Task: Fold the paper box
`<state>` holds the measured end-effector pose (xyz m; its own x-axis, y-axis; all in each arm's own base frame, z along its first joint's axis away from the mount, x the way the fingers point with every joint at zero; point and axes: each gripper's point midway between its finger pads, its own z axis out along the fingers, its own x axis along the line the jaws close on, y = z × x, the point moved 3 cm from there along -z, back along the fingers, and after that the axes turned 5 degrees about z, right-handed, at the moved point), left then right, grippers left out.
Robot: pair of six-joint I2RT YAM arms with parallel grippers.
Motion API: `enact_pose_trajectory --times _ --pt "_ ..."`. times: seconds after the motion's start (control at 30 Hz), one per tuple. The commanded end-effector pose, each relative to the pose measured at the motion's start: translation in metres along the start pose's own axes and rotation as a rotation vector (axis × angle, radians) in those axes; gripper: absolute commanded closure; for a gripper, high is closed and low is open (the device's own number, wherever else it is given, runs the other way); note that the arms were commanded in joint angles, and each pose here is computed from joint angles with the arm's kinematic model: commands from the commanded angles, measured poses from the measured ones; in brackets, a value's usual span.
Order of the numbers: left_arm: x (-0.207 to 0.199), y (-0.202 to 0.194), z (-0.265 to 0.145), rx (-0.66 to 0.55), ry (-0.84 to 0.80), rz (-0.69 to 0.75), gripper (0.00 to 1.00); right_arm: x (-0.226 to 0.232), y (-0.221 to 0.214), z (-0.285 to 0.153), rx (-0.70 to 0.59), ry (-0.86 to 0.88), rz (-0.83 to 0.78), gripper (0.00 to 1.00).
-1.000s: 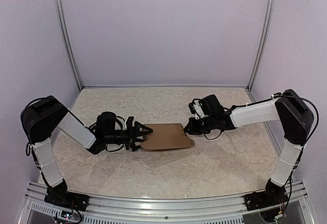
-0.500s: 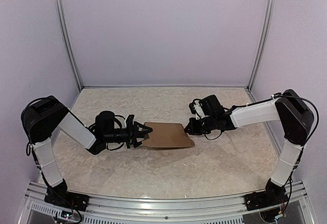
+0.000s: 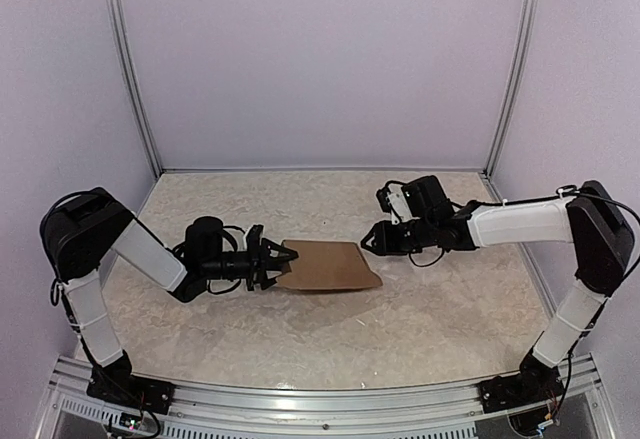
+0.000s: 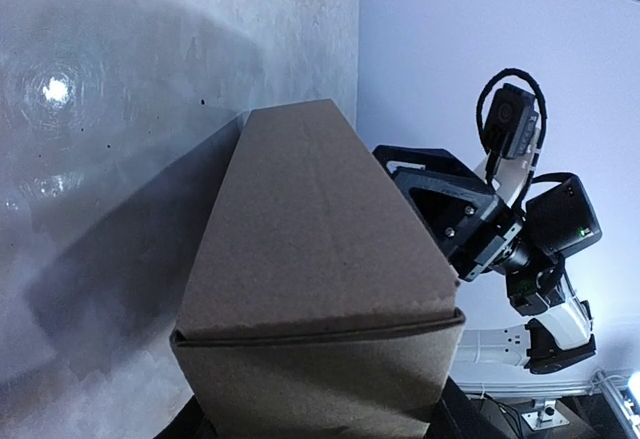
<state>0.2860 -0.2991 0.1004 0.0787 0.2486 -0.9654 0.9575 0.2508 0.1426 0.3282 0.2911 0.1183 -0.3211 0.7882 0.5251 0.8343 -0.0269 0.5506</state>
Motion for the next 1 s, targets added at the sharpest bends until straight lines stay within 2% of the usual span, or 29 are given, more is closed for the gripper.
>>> enact_pose_trajectory --times 0.0,0.13,0.27,0.47,0.6,0.67,0.77,0.87,0.97 --pt "-0.012 0.0 -0.009 0.014 -0.02 0.032 0.7 0.018 0.014 -0.028 -0.066 0.056 -0.088 0.64" --pt "-0.018 -0.001 -0.015 0.032 -0.037 0.027 0.72 0.03 0.017 -0.046 -0.098 0.096 -0.185 0.56" --pt "-0.025 -0.003 -0.022 0.058 -0.057 0.034 0.73 0.046 0.026 -0.069 -0.178 0.152 -0.305 0.37" --pt "-0.039 -0.004 -0.04 0.088 -0.1 0.026 0.75 0.07 0.03 -0.108 -0.299 0.21 -0.499 0.26" --pt "-0.058 -0.006 -0.056 0.104 -0.171 0.028 0.75 0.088 0.014 -0.126 -0.34 0.293 -0.674 0.1" --pt "-0.066 -0.008 -0.063 0.117 -0.193 0.038 0.75 0.099 0.002 -0.134 -0.363 0.328 -0.817 0.01" --pt "-0.081 -0.013 -0.074 0.14 -0.234 0.056 0.75 0.112 -0.017 -0.146 -0.425 0.362 -1.028 0.0" --pt "-0.107 -0.017 -0.091 0.159 -0.346 0.061 0.74 0.124 -0.038 -0.158 -0.489 0.386 -1.247 0.0" --pt "-0.119 -0.025 -0.102 0.189 -0.41 0.064 0.74 0.127 -0.042 -0.164 -0.524 0.33 -1.37 0.0"
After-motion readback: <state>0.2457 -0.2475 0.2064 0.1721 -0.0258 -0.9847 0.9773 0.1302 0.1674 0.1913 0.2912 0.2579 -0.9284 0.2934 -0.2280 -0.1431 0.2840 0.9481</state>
